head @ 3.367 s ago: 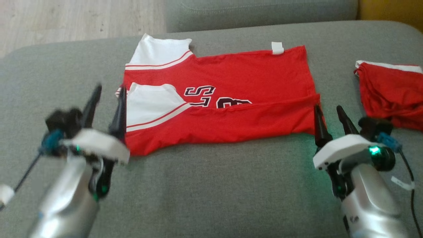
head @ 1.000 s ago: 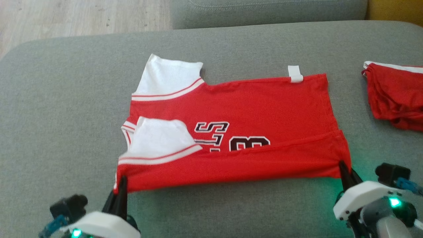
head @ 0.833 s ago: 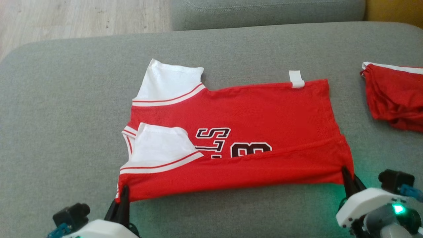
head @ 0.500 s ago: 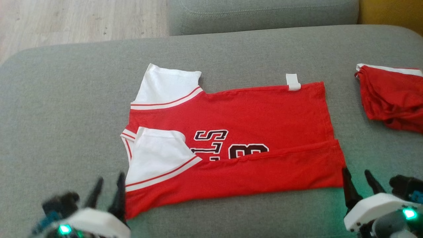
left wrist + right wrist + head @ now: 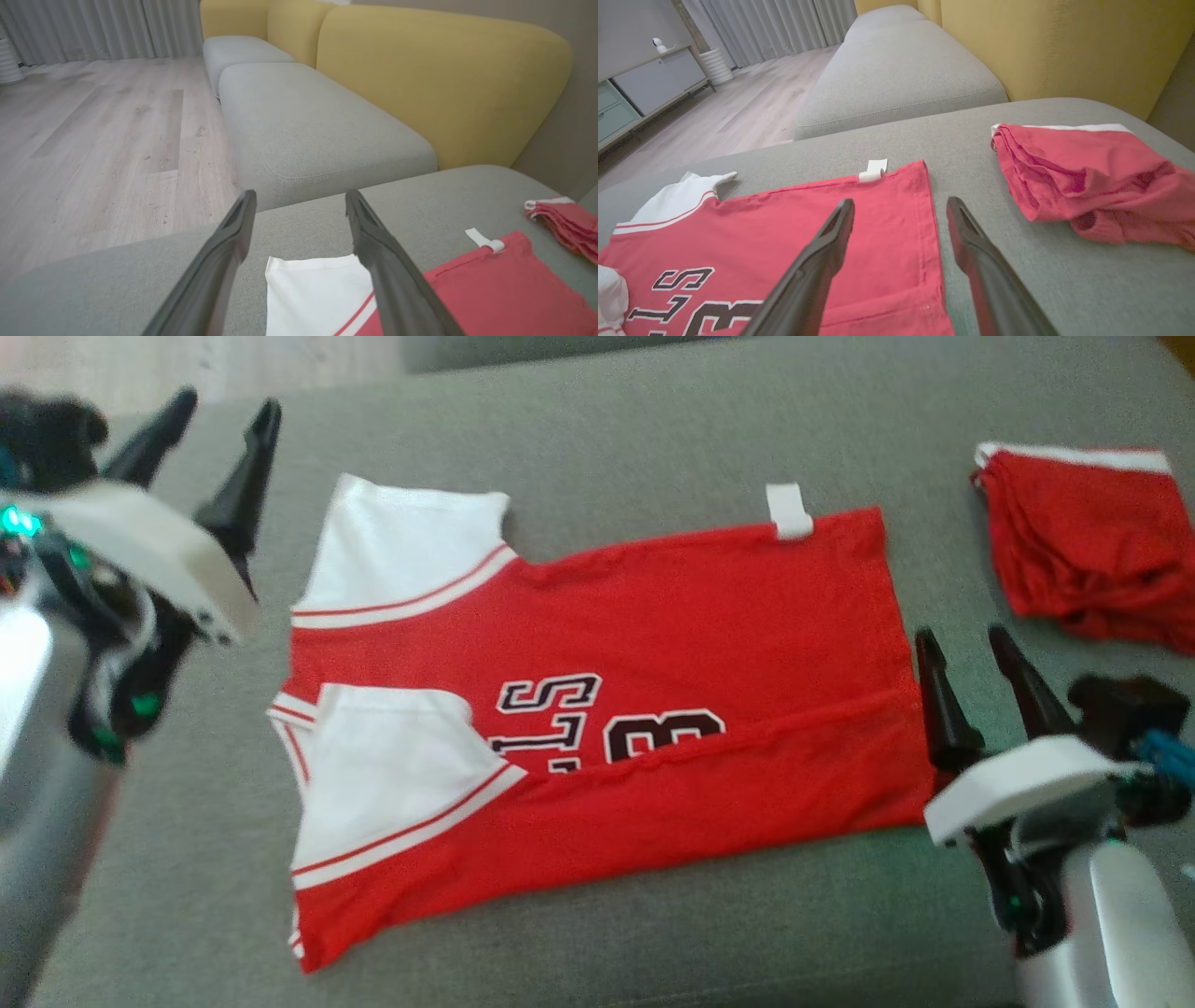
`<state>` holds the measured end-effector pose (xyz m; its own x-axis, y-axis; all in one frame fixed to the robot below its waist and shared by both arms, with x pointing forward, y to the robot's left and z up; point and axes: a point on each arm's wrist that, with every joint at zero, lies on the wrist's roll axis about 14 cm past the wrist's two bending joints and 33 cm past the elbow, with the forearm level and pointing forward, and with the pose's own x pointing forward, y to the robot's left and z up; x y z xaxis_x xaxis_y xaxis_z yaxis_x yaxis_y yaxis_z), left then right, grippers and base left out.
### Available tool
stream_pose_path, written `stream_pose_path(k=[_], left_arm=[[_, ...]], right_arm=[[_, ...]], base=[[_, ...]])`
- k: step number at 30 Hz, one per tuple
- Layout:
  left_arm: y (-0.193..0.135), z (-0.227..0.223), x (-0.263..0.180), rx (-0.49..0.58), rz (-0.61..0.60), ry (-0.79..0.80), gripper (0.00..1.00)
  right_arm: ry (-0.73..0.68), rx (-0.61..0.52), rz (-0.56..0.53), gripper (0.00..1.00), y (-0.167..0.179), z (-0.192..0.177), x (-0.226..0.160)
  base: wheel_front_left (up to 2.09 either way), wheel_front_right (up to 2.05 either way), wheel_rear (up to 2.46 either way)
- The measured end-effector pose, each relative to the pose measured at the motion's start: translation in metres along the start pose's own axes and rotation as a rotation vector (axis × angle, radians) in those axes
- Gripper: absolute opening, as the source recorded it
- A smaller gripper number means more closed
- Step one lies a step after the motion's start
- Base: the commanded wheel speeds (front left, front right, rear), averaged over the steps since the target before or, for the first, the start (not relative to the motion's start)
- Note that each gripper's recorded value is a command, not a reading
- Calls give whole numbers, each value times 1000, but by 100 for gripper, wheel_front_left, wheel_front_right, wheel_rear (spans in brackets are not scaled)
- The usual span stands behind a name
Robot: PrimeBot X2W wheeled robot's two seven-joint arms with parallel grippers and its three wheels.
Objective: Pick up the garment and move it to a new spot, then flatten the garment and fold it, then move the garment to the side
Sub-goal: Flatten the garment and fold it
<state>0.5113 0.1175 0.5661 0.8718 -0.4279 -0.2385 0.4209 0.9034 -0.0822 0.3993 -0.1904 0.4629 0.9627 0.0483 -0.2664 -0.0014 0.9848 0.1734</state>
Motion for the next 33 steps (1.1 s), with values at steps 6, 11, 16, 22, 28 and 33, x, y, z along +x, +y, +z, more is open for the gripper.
stream_pose_path(k=[6, 11, 16, 22, 28, 33], left_arm=[[17, -44, 57, 42, 0, 205, 100], [36, -101, 90, 46, 22, 390, 100], [43, -155, 107, 28, 30, 535, 100], [39, -178, 121, 6, 8, 600, 100], [40, -179, 124, 4, 1, 634, 100], [35, -179, 122, 0, -22, 655, 34]], right_arm=[[10, -24, 7, 100, 0, 0, 23], [13, -42, -18, 100, -12, -3, 38], [31, -50, -66, 100, -29, -14, 37], [50, -44, -99, 100, -41, -24, 33], [60, -44, -90, 100, -38, -28, 34], [56, -48, -72, 100, -33, -26, 39]], base=[[0, 0, 0], [0, 0, 0], [0, 0, 0], [0, 0, 0], [0, 0, 0], [0, 0, 0]])
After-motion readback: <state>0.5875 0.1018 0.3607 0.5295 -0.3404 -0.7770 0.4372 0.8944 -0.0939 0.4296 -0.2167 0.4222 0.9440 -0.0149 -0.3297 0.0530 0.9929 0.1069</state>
